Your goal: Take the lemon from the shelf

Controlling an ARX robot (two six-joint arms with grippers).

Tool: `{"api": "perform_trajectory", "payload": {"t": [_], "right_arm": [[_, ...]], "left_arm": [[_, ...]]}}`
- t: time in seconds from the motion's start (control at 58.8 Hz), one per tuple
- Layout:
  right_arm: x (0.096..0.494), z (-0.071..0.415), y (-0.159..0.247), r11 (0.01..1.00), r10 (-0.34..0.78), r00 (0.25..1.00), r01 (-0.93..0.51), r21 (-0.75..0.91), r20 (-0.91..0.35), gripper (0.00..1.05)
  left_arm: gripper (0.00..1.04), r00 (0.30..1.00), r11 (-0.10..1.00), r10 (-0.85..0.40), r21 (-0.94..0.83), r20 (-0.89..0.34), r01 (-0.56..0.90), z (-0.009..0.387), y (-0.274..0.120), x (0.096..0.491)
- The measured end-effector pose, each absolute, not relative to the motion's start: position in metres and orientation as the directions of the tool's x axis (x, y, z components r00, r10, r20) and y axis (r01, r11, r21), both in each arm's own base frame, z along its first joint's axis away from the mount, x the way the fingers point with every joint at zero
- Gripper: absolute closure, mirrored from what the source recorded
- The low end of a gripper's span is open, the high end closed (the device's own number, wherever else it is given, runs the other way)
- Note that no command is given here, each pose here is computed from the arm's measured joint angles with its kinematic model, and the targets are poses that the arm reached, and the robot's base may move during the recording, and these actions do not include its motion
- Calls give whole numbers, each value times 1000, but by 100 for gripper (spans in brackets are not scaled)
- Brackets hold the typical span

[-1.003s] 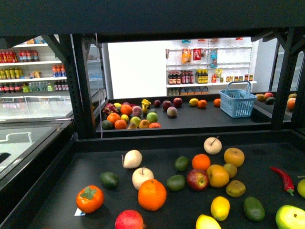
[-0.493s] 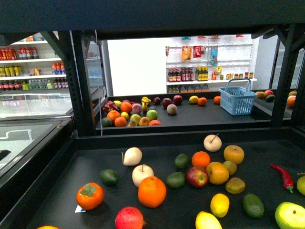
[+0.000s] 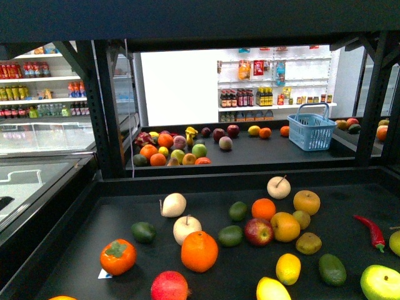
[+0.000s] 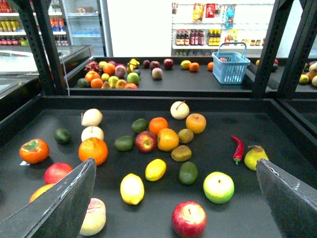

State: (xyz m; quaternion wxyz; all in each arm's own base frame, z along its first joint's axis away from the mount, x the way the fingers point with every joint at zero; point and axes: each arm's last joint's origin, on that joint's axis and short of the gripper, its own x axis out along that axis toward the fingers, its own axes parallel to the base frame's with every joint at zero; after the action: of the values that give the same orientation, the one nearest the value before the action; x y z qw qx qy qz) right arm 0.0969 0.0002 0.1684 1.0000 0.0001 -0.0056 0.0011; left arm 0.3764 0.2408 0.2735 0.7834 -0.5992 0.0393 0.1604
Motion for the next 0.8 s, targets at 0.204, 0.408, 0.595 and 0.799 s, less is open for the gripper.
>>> {"api": "perform_trajectory", "payload": {"t": [0.204, 0.408, 0.595, 0.799], "right_arm": [[97, 168, 0, 1000, 2, 1000, -2, 0, 11, 7], [97, 168, 0, 1000, 2, 1000, -2, 0, 11, 7], [97, 168, 0, 1000, 2, 1000, -2, 0, 11, 7], [97, 168, 0, 1000, 2, 1000, -2, 0, 11, 7]], "left_arm": [[71, 941, 222, 197, -922, -275, -316, 262, 241, 386], [91, 960, 263, 170, -928, -224, -264, 267, 230, 390], [92, 976, 332, 94, -918, -194, -215, 276, 204, 379], [95, 986, 428, -92, -900, -142, -89, 310, 154, 369]]}}
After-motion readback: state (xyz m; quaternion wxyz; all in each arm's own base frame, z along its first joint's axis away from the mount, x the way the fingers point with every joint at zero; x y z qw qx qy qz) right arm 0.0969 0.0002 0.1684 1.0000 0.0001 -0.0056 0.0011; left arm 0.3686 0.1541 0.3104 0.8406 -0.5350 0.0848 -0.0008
